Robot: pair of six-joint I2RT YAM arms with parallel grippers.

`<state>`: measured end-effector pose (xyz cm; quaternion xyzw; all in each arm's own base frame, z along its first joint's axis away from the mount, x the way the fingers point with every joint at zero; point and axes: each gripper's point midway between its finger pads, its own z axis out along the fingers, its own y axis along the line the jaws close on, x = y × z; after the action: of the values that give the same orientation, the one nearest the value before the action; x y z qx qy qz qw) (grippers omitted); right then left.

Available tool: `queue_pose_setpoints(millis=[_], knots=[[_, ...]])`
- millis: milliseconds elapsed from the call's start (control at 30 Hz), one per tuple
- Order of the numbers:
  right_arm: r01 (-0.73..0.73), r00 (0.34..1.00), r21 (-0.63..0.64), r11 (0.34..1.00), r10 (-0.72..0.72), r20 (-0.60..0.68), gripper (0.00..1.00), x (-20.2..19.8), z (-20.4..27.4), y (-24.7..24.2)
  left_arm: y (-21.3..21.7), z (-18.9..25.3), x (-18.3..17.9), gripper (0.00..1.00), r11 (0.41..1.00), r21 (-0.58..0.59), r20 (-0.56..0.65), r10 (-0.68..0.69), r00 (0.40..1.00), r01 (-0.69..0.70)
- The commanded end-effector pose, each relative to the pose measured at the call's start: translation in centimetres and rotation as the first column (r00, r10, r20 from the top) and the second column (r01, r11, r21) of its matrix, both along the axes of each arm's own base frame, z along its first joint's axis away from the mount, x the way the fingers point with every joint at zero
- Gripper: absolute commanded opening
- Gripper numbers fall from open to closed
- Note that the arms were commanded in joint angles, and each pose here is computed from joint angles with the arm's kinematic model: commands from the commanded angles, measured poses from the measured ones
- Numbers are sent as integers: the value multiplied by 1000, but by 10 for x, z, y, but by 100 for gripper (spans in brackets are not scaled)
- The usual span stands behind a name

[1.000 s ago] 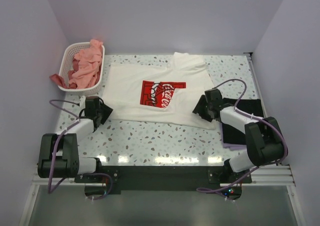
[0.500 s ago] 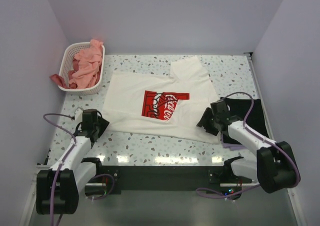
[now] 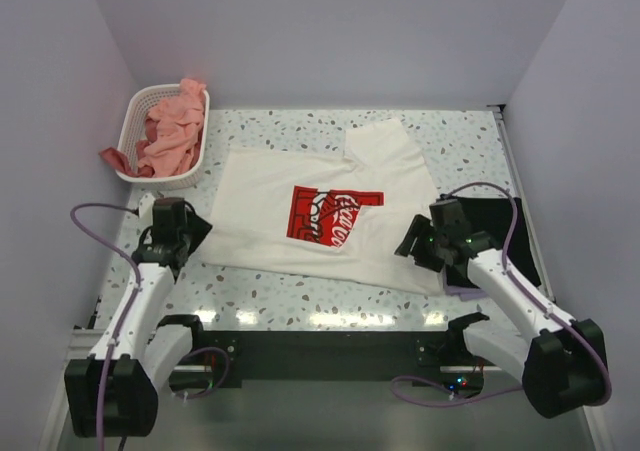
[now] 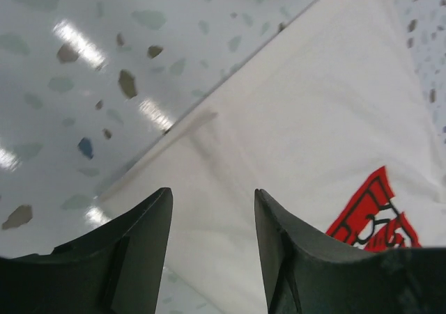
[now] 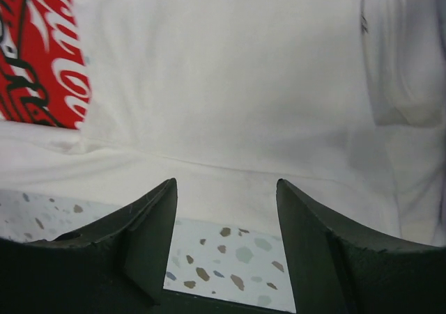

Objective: Fold and stack the t-shirts
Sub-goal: Fold the tshirt

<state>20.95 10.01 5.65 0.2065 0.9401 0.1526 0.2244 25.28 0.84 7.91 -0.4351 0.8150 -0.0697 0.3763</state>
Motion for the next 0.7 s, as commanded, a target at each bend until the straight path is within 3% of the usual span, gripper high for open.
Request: queue_pose_setpoints(millis=[0,67,100,133,200,233,300,367,467,667], knots=[[-99,979,61,993,86,186,63,52,49,25,-6,63,66,56,996,38,153,-91,984,86],[-117,966,61,991,99,240,63,80,65,33,-4,95,100,56,994,71,214,-100,972,87],[-124,960,60,990,105,261,63,90,71,36,-13,80,116,55,986,100,161,-148,976,133],[-130,949,59,990,107,296,63,105,84,40,-14,102,138,55,984,125,198,-151,969,127],[-140,948,39,989,123,295,63,127,80,44,-19,80,166,54,973,180,111,-168,979,146],[-146,936,36,989,126,330,63,142,95,48,-21,101,189,53,965,215,139,-181,973,149],[-158,936,8,987,147,321,62,159,89,51,-21,71,210,51,952,261,34,-175,984,160],[-157,922,-13,988,151,355,62,179,100,53,-21,77,237,50,948,279,38,-169,985,152],[-147,919,-53,988,156,363,62,204,99,53,-20,37,269,47,940,299,-58,-155,986,166],[-162,920,-66,985,175,351,62,240,91,59,-23,31,315,44,935,318,-48,-150,987,158]])
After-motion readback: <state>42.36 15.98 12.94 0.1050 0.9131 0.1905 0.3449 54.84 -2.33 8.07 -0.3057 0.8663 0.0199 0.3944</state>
